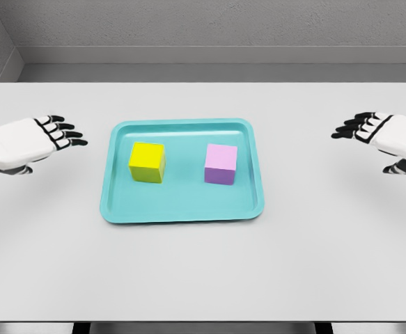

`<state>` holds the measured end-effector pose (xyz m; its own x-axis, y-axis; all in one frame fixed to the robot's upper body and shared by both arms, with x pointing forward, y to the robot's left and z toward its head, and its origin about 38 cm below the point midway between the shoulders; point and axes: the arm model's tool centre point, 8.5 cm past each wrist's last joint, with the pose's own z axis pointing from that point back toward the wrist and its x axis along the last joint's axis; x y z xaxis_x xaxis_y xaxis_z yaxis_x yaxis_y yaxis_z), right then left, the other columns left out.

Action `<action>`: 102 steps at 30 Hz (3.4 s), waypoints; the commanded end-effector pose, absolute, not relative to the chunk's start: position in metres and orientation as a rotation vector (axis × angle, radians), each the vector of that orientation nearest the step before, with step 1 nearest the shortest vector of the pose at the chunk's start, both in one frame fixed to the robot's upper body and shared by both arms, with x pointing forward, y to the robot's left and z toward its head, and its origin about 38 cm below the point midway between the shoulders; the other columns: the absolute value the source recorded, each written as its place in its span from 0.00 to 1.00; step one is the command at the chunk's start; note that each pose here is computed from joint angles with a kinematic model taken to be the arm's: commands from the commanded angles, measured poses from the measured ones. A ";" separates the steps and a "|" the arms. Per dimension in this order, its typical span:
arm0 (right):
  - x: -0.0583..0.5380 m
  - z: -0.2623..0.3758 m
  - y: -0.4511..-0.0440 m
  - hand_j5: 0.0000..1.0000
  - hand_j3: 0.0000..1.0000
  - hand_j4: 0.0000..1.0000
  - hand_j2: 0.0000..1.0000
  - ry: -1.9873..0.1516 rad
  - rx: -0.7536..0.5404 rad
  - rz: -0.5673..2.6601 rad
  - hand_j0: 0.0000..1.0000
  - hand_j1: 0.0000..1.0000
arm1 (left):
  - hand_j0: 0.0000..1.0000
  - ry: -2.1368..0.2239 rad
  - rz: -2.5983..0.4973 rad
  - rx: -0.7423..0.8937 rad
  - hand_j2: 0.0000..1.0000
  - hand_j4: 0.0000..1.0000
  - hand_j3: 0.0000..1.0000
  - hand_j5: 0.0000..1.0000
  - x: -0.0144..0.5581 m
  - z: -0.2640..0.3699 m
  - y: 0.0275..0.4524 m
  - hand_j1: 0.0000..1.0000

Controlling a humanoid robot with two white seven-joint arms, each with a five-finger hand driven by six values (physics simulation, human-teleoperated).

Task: Push two cubes

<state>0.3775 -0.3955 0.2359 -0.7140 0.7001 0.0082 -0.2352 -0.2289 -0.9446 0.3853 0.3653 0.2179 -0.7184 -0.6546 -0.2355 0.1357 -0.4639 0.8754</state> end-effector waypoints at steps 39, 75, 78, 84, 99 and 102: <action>0.424 0.190 -0.281 0.71 0.71 0.71 0.71 -1.358 -0.350 2.168 0.71 0.71 | 0.88 -1.162 -2.381 0.694 0.88 0.88 0.88 0.88 0.423 0.193 0.300 0.88; 0.435 0.193 -0.223 0.71 0.71 0.71 0.71 -1.278 -0.539 2.429 0.71 0.71 | 0.88 -1.261 -2.388 0.645 0.88 0.88 0.88 0.88 0.423 0.190 0.260 0.88; 0.435 0.191 -0.218 0.71 0.71 0.71 0.71 -1.275 -0.537 2.445 0.71 0.71 | 0.88 -1.284 -2.397 0.643 0.88 0.88 0.88 0.88 0.422 0.192 0.252 0.88; 0.433 0.188 -0.202 0.71 0.71 0.71 0.71 -1.297 -0.514 2.470 0.71 0.71 | 0.87 -1.308 -2.401 0.638 0.87 0.87 0.87 0.87 0.420 0.193 0.244 0.87; 0.442 0.184 -0.179 0.71 0.71 0.71 0.71 -1.308 -0.491 2.490 0.71 0.71 | 0.87 -1.277 -2.381 0.644 0.87 0.87 0.87 0.87 0.424 0.191 0.255 0.87; 0.449 0.179 -0.184 0.71 0.71 0.71 0.71 -1.271 -0.495 2.482 0.71 0.71 | 0.87 -1.272 -2.380 0.646 0.87 0.87 0.87 0.87 0.425 0.191 0.257 0.87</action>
